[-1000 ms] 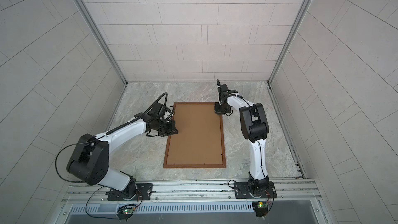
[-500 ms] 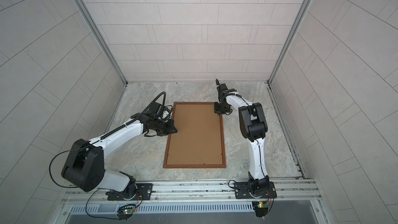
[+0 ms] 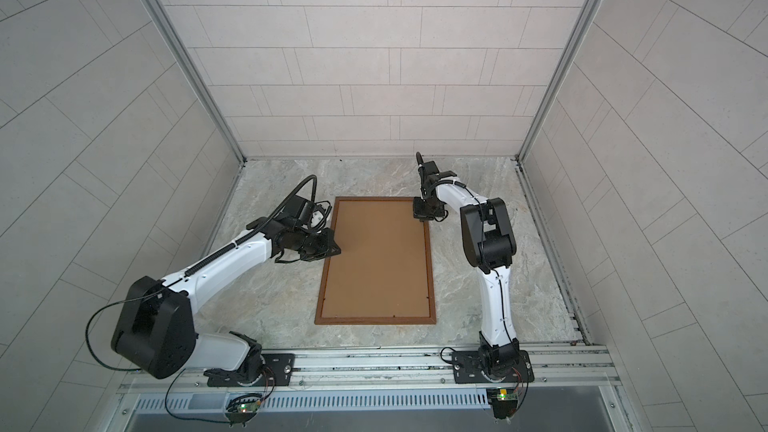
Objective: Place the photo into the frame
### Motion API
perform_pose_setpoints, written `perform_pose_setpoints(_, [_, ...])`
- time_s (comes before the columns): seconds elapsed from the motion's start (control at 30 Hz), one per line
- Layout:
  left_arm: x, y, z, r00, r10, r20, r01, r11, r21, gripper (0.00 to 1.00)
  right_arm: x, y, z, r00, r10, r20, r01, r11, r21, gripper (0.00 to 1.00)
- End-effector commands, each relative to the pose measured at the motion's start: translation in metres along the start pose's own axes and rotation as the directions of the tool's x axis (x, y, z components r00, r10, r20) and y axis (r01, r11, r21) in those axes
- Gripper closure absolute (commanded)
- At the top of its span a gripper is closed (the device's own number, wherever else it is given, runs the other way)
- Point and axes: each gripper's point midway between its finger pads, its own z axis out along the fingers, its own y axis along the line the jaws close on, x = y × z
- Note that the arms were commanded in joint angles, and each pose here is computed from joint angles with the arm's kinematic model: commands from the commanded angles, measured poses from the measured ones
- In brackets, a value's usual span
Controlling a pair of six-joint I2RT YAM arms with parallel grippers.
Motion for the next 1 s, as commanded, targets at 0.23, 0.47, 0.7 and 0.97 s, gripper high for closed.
perform_pose_setpoints(0.23, [-0.005,0.006,-0.03,0.996,0.04,0.078,-0.035,0.997,-0.064,0.93,-0.01,0.017,-0.077,0.991,-0.075,0.11,0.074,0.997,0.017,1.0])
perform_pose_setpoints(0.47, [-0.011,0.02,-0.032,0.997,0.018,0.072,-0.011,0.995,-0.098,0.93,0.002,0.01,-0.118,0.974,-0.063,0.219,0.058,0.998,0.03,1.0])
perform_pose_setpoints(0.7, [-0.04,0.054,-0.019,0.997,-0.03,0.068,0.041,0.984,-0.175,0.93,0.045,-0.022,-0.105,0.982,-0.002,0.187,-0.006,0.999,0.042,0.95])
perform_pose_setpoints(0.97, [-0.067,0.115,0.009,0.978,-0.169,0.118,0.197,0.939,-0.282,0.93,0.075,-0.037,-0.068,0.991,0.059,0.117,-0.057,0.998,-0.019,0.7])
